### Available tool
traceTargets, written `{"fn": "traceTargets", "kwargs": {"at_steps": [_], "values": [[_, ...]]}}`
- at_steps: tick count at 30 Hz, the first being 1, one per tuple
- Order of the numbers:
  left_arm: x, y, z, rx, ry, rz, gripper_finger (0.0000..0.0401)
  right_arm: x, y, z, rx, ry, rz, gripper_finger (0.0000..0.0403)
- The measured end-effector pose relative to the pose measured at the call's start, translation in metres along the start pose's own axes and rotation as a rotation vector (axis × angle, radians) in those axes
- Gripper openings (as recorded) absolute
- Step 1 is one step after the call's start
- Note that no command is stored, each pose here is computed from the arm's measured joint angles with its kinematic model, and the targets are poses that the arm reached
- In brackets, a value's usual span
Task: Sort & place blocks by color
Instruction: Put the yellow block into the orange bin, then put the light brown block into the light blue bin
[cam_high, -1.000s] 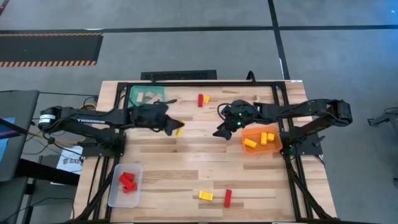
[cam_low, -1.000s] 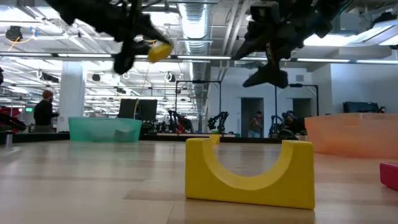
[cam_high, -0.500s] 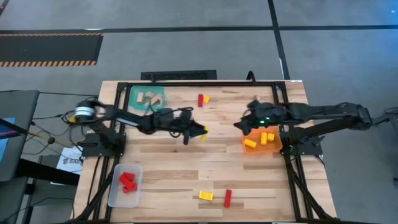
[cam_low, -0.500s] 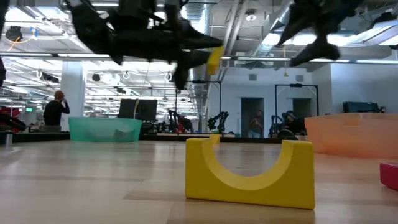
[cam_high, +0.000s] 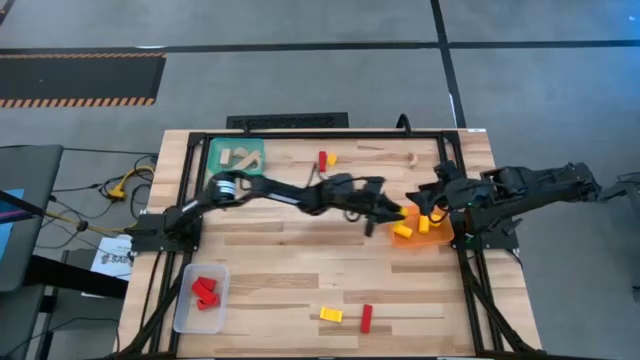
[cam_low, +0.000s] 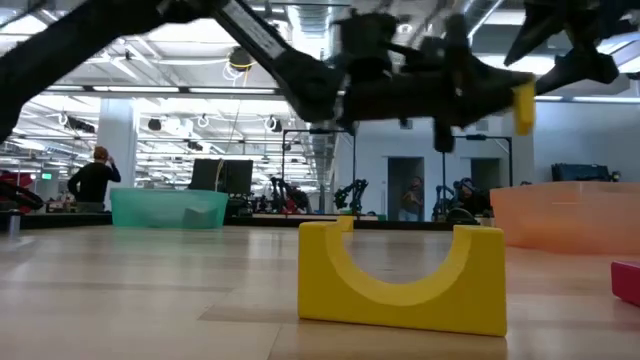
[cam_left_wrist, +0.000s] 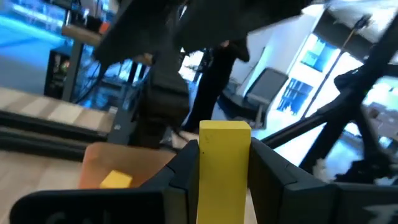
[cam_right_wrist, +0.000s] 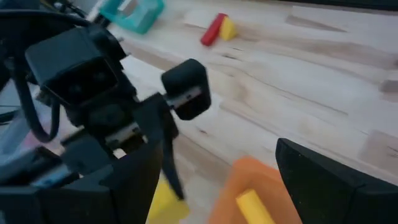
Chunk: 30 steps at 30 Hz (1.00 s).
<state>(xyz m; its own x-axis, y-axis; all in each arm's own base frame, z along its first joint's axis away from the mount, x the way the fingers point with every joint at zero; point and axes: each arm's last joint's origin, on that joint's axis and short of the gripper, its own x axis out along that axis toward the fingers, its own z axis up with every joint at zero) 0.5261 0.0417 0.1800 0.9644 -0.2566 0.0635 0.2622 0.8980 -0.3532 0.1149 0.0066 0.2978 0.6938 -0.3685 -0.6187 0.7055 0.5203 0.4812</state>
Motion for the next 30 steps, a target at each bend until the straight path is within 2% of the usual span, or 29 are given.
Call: {"fn": "traceTargets", "kwargs": {"at_steps": [7, 11, 13, 17, 21, 23, 25, 30], "values": [[0.038, 0.021, -0.013, -0.018, 0.063, 0.024, 0.0077, -0.006, -0.009, -0.001, -0.001, 0.009, -0.022, 0.0333], [0.044, 0.022, -0.022, 0.030, 0.110, 0.056, 0.0079, -0.006, -0.011, -0.002, -0.022, 0.016, -0.039, 0.0333], [0.044, 0.021, -0.026, 0.085, 0.137, 0.105, 0.0087, -0.006, -0.012, -0.002, -0.032, 0.023, -0.052, 0.0333], [0.045, 0.020, -0.032, 0.192, 0.186, 0.129, 0.0134, -0.006, -0.013, -0.003, -0.050, 0.025, -0.060, 0.0333], [0.042, 0.017, -0.026, 0.186, 0.244, 0.143, 0.0201, -0.006, -0.013, -0.002, -0.065, -0.002, -0.076, 0.0333], [0.038, 0.016, -0.013, 0.220, 0.285, 0.166, 0.0232, -0.006, -0.014, 0.000, -0.061, -0.031, -0.095, 0.0333], [0.032, 0.010, 0.009, 0.268, 0.320, 0.201, 0.0259, -0.005, -0.016, 0.002, -0.049, -0.059, -0.116, 0.0333], [0.002, -0.018, 0.088, 0.365, 0.380, 0.300, 0.0296, -0.002, -0.019, 0.008, 0.007, -0.114, -0.174, 0.0333]]}}
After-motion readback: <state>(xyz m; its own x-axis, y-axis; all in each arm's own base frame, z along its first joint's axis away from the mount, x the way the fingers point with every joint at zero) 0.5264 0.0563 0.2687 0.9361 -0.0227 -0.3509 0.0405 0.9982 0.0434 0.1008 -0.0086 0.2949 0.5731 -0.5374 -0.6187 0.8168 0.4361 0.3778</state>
